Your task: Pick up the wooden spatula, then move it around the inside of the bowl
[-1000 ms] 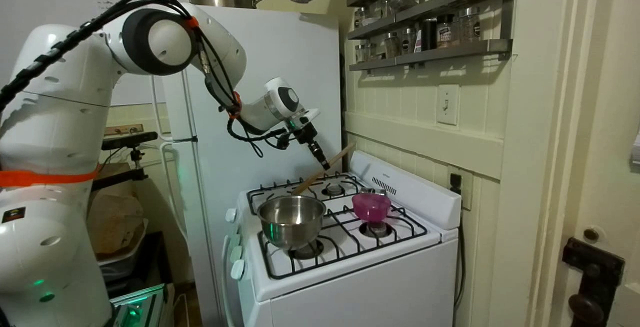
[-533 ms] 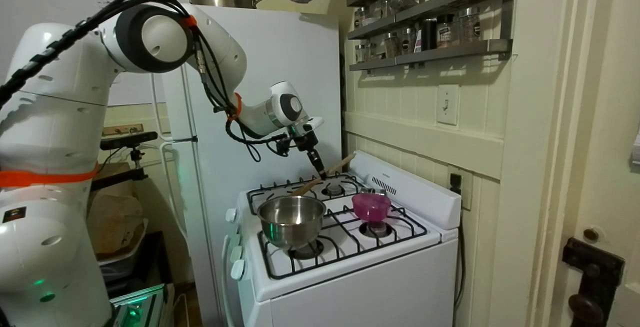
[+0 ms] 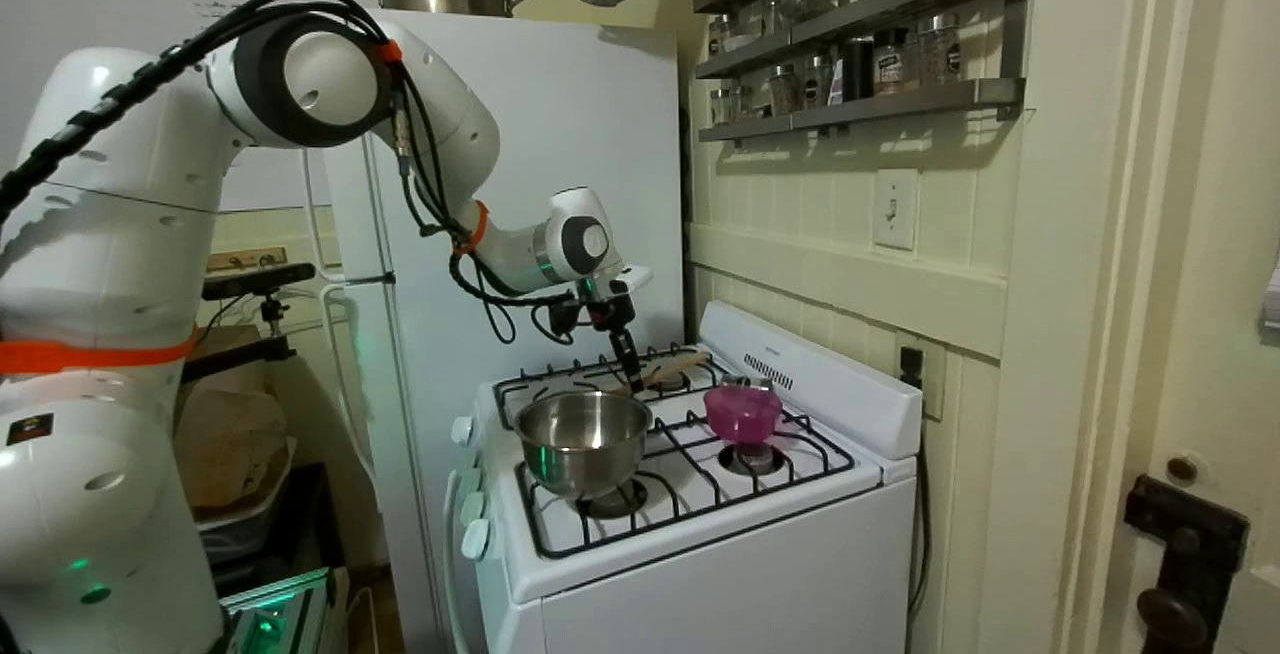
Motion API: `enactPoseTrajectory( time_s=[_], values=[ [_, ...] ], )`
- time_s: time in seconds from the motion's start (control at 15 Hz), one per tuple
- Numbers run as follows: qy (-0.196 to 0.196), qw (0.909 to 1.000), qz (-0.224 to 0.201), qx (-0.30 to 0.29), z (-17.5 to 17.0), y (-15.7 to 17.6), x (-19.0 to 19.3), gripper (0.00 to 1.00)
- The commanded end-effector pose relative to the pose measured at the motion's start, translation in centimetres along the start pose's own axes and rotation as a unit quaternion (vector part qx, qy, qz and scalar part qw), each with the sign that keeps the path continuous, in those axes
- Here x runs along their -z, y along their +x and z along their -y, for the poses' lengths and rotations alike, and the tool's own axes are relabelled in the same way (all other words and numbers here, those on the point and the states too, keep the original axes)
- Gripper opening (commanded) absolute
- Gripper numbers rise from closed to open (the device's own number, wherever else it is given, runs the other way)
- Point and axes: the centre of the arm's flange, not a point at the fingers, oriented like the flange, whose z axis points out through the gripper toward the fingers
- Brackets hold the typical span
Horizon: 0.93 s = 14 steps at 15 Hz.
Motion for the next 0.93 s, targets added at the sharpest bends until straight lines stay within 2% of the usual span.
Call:
enactPoseTrajectory(
  time_s=[0.0, 0.2, 0.67, 0.73, 0.8, 0.87],
  values=[
    [0.022, 0.9993, 0.028, 0.006, -0.9, -1.3, -1.7, 0.05],
    [0.033, 0.9984, 0.043, 0.011, -1.2, -1.7, -2.7, 0.05],
    [0.033, 0.9974, 0.063, 0.016, -2.2, -2.3, -4.5, 0.05],
    [0.029, 0.9975, 0.062, 0.015, -2.2, -2.3, -4.5, 0.47],
    [0.030, 0.9977, 0.058, 0.016, -2.2, -2.2, -4.2, 0.47],
    [0.030, 0.9979, 0.056, 0.016, -2.3, -2.2, -4.0, 0.52]
  ],
)
